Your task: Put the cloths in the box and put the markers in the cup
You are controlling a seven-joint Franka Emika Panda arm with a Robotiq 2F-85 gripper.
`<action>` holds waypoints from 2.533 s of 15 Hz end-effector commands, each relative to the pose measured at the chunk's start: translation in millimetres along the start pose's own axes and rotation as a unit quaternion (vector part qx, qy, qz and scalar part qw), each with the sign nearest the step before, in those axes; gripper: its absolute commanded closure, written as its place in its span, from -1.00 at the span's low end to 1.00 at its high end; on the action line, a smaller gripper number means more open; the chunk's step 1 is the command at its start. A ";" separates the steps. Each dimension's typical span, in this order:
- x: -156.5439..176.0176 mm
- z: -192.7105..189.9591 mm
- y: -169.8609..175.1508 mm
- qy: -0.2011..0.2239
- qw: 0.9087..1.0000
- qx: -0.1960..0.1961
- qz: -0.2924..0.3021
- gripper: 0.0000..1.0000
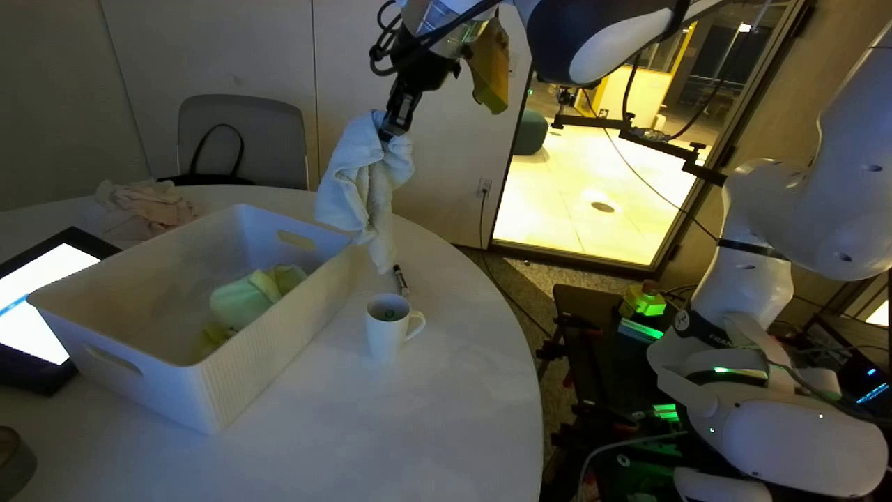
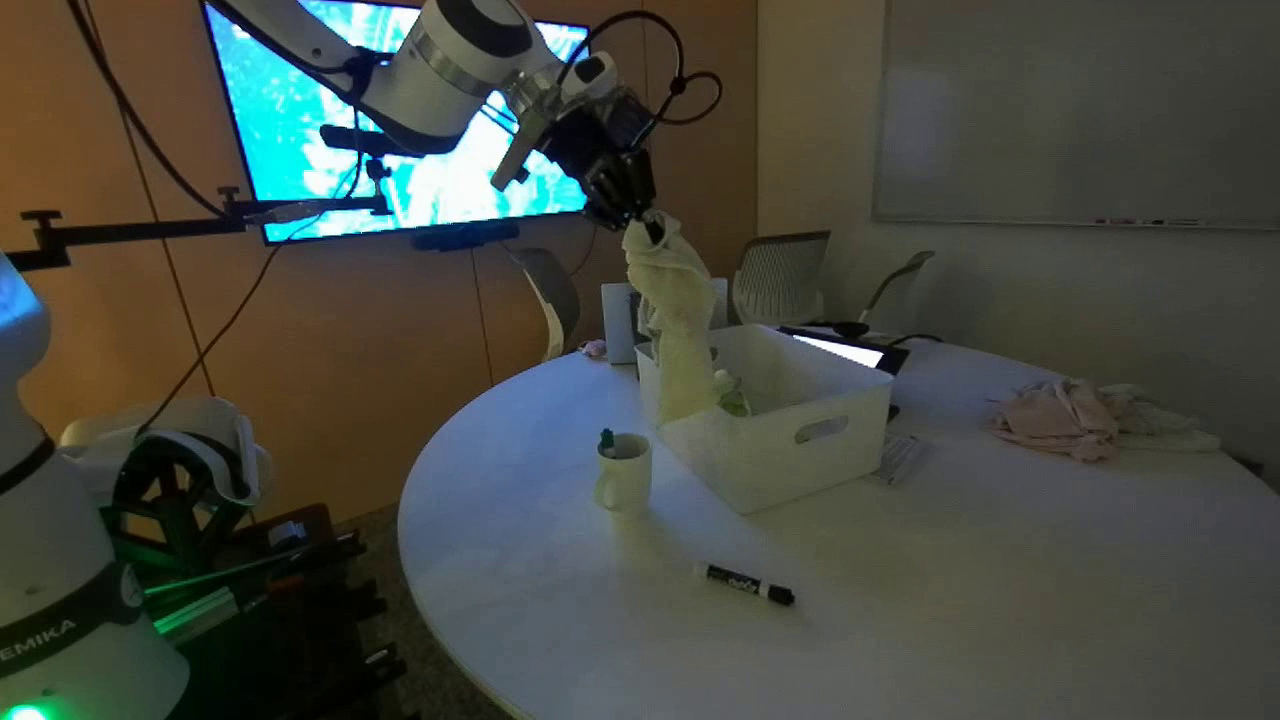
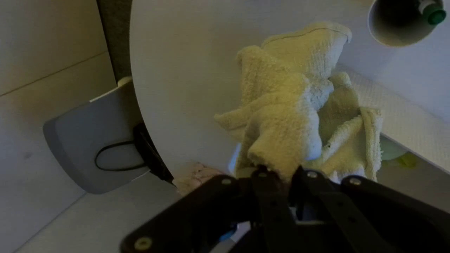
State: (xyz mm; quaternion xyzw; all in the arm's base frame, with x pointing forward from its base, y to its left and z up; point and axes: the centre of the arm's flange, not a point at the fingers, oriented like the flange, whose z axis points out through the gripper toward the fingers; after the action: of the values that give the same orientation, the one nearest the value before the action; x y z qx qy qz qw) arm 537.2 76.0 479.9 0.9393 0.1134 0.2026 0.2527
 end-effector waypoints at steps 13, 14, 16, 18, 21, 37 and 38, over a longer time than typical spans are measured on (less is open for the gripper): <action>156.6 8.9 -23.4 0.138 0.988 0.044 -0.044 0.94; 163.1 18.1 -23.1 0.133 0.989 0.047 -0.045 0.94; 175.7 40.5 -18.9 0.117 0.991 0.055 -0.044 0.24; 182.6 62.3 -10.8 0.098 0.993 0.060 -0.042 0.09; 179.0 86.6 11.3 0.076 0.994 0.066 -0.031 -0.36; -11.1 154.3 153.0 -0.156 0.980 0.075 0.097 -1.00; -22.3 160.4 152.5 -0.165 0.978 0.077 0.099 -1.00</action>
State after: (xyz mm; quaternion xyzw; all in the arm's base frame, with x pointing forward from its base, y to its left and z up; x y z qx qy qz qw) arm 640.4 -115.7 435.4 0.9789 -0.0023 0.0755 0.1898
